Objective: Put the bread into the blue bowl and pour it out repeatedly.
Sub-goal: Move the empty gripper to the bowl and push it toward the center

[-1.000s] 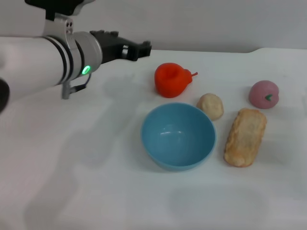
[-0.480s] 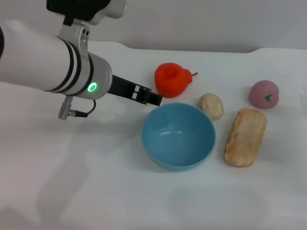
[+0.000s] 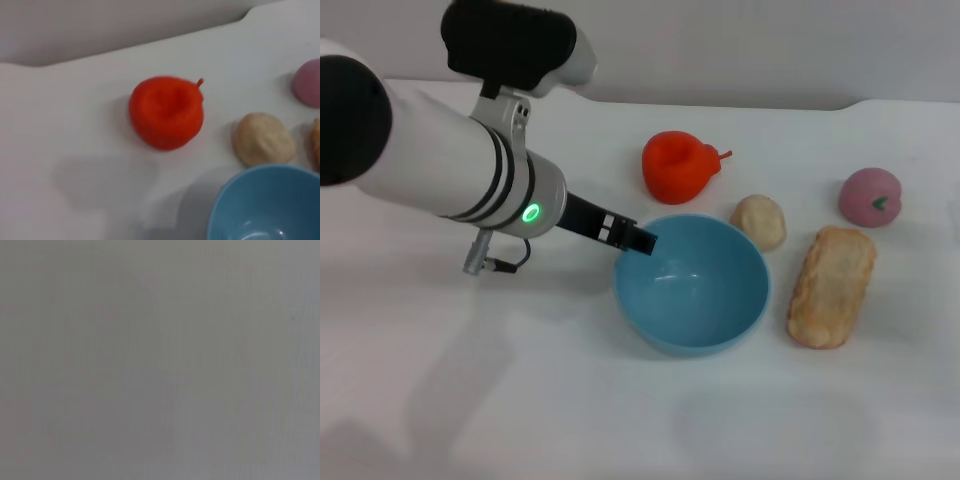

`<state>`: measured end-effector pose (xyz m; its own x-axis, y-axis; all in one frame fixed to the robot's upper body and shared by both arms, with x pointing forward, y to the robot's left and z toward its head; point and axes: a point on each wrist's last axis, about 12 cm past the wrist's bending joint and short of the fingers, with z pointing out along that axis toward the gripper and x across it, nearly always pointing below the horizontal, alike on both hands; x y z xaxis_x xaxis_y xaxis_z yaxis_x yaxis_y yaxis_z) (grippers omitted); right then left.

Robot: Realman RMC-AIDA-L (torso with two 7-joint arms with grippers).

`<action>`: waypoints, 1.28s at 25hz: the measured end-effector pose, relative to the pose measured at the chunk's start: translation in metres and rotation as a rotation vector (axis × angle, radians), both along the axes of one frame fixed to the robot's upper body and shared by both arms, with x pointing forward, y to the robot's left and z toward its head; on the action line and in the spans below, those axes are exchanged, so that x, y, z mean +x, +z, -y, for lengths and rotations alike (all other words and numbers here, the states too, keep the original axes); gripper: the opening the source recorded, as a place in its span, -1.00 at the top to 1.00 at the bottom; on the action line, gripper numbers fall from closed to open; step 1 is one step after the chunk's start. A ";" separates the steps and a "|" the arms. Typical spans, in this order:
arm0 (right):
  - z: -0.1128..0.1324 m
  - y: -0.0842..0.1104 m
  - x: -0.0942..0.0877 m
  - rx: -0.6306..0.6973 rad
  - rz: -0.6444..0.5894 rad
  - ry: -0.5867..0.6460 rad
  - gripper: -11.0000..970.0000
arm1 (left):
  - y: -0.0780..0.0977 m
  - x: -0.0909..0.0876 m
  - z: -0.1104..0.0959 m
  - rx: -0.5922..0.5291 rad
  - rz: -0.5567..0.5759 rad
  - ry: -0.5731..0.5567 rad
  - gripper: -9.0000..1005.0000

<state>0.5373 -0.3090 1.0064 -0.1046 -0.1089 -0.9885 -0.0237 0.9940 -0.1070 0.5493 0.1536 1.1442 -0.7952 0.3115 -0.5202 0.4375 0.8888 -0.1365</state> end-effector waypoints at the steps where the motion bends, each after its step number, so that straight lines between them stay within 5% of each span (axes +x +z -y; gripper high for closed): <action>1: 0.000 0.000 0.000 0.000 0.000 0.000 -0.20 | -0.003 0.000 0.001 0.005 -0.008 -0.003 -0.59; 32: 0.001 -0.002 -0.004 0.001 -0.005 -0.005 -0.20 | -0.052 0.011 0.018 -0.009 -0.063 -0.024 -0.59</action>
<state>0.5338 -0.3105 1.0043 -0.1105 -0.1075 -0.9880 -0.0191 0.9942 -0.1060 0.5604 0.1354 1.0922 -0.8188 0.3260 -0.4726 0.4487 0.8768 -0.1726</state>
